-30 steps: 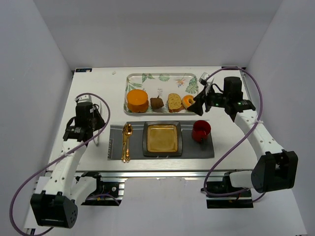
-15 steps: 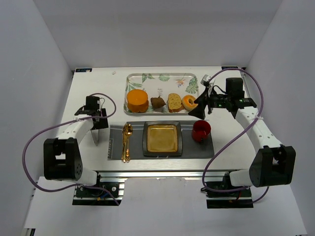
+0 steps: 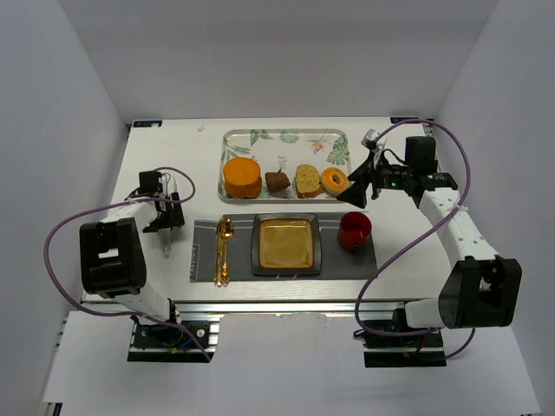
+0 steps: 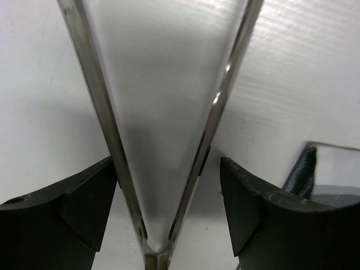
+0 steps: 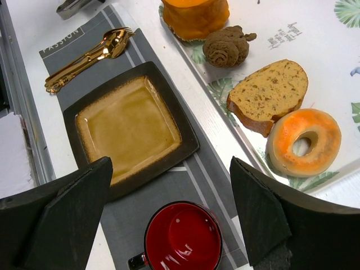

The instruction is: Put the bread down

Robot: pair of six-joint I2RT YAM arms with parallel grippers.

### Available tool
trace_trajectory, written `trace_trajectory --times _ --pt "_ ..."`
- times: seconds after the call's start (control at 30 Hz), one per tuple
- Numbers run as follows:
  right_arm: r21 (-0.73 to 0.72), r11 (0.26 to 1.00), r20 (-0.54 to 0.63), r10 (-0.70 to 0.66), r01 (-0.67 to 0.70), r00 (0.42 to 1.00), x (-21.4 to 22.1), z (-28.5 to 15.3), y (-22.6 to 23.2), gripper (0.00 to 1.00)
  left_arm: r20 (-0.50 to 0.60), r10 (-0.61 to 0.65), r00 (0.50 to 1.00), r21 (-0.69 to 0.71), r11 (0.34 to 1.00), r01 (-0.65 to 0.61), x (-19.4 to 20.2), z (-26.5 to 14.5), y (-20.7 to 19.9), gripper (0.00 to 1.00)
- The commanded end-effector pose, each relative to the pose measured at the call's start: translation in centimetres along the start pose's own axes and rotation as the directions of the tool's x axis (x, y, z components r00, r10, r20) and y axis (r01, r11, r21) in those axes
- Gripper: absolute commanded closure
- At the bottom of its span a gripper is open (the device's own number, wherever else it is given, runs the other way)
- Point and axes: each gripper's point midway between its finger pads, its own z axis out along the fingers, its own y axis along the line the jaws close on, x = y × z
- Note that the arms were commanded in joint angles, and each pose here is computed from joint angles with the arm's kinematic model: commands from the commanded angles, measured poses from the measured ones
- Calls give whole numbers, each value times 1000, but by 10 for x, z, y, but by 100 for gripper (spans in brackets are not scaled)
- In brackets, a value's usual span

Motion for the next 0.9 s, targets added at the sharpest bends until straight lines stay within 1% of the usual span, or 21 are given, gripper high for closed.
trace_trajectory --times 0.0,0.07,0.17,0.2,0.27,0.3,0.33,0.37,0.4,0.43,0.5,0.53,0.6,0.63,0.7,0.73,0.8,0.83,0.87 --pt "-1 999 46 -43 43 998 -24 -5 -1 11 15 -10 1000 71 997 9 -4 7 -13 18" --pt "2 999 48 -39 39 998 -25 -6 -1 11 14 -19 1000 58 998 18 -3 11 -12 20" --pt "6 999 47 -37 36 998 -23 -7 -1 11 14 -38 999 42 998 38 0 14 -9 32" --pt "8 999 48 -34 34 998 -23 -8 -1 11 23 -47 999 36 998 46 -1 13 -7 45" --pt "11 999 48 -32 31 998 -22 -9 -2 11 33 -76 997 30 997 75 1 12 -4 56" --pt "15 999 50 -31 31 998 -23 -11 -3 11 58 -92 994 43 995 89 -4 7 -5 61" --pt "15 999 51 -31 30 998 -23 -11 -3 11 70 -101 992 55 994 97 -4 5 -6 68" --pt "17 1000 50 -24 24 998 -21 -12 -4 11 88 -118 989 70 991 112 -8 1 -8 71" --pt "19 1000 50 -22 21 998 -21 -12 -5 11 118 -129 985 116 987 115 -16 -8 -15 74" --pt "18 1000 52 -24 23 998 -21 -13 -5 11 135 -145 980 145 981 125 -22 -14 -19 81" --pt "19 1000 54 -18 17 998 -20 -14 -5 11 176 -176 969 235 963 132 -36 -31 -33 85" --pt "17 1000 55 -15 14 998 -21 -14 -5 11 213 -206 955 334 934 127 -49 -53 -48 89" --pt "20 1000 57 -14 12 998 -21 -15 -6 11 261 -241 935 428 897 112 -65 -80 -62 90" --pt "19 1000 58 -7 6 998 -21 -15 -6 11 291 -266 919 510 856 86 -73 -108 -79 90" --pt "18 1000 64 -9 8 998 -22 -15 -7 11 308 -283 908 585 809 54 -81 -138 -97 90" --pt "19 1000 65 -2 1 998 -22 -15 -8 11 296 -285 912 630 776 38 -79 -154 -116 90" --pt "15 1000 69 2 -3 998 -23 -14 -9 11 311 -273 910 702 711 -27 -80 -188 -142 87" --pt "13 1000 69 6 -7 998 -22 -13 -9 11 292 -259 921 743 668 -47 -72 -204 -165 85" --pt "10 1000 72 14 -15 997 -23 -13 -9 11 289 -254 923 772 632 -68 -70 -217 -176 83"
